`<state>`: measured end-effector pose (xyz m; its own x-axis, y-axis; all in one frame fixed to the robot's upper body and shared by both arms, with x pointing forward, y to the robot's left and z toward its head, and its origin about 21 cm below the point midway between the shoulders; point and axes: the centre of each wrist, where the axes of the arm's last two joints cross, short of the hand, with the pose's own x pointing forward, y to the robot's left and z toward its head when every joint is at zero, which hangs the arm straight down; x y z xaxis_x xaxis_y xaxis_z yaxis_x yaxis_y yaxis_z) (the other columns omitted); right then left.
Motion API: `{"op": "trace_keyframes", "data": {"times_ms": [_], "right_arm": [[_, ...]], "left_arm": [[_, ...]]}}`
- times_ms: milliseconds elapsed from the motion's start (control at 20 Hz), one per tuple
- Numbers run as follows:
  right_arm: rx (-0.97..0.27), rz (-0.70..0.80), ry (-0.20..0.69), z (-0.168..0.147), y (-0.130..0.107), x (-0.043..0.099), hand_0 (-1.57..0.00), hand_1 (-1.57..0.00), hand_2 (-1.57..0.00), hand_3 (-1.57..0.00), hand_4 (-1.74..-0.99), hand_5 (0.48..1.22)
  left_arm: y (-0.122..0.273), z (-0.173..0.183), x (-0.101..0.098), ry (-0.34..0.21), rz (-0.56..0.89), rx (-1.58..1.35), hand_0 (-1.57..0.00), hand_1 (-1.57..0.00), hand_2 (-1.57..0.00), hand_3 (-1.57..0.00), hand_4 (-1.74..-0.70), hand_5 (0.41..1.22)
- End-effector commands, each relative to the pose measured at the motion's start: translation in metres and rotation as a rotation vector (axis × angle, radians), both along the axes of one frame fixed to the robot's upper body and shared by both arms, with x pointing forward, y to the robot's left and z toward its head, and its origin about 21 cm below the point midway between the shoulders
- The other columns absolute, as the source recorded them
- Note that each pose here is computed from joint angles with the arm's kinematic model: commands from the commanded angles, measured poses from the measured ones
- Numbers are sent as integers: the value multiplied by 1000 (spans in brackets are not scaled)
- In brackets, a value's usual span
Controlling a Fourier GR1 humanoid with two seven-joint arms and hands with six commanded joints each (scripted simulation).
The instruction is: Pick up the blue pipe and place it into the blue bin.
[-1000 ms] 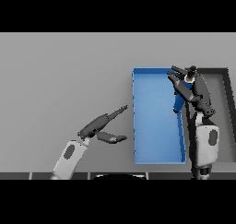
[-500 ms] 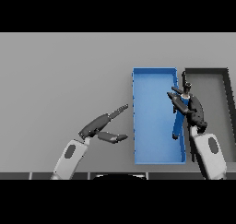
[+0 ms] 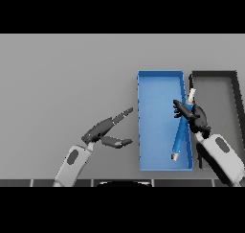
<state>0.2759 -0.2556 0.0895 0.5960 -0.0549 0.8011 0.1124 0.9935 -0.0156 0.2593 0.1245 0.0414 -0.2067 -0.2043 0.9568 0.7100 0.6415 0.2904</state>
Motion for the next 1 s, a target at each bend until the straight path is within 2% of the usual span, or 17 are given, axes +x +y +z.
{"op": "trace_keyframes", "data": {"times_ms": [0, 150, 250, 400, 650, 750, 950], "right_arm": [[-29, 27, 8, 1, 0, 0, -554, -525, -505, -148, -1339, 1108], [-217, 165, 28, 0, 0, -3, -283, -268, -258, -75, -1250, 962], [-276, 246, 49, 2, 3, 0, -181, -171, -165, -48, -1219, 870], [-324, 317, 91, -1, 6, 0, -92, -87, -84, -24, -1175, 788], [-354, 356, 112, 3, 4, -1, -30, -28, -27, -7, -1099, 725], [-367, 372, 103, 4, 6, 1, -19, -17, -17, -4, -1084, 714], [-361, 402, 97, 0, 10, -4, -19, -17, -17, -4, -1084, 714]], "left_arm": [[1, 0, 0, 5, 3, 6, 1, 1, 1, 1, -925, 494], [2, -3, -1, 3, 4, -1, 1, 1, 1, 1, -926, 494], [0, 0, -1, 0, 6, -1, 1, 1, 1, 1, -927, 495], [-1, -1, -2, -1, 6, 0, 1, 1, 1, 1, -930, 496], [0, -2, -1, 11, 7, -2, 1, 1, 1, 1, -932, 497], [1, 1, 0, 3, 12, -3, 1, 1, 1, 1, -930, 495], [3, 4, 11, 4, 17, 15, 1, 1, 1, 1, -930, 495]]}}
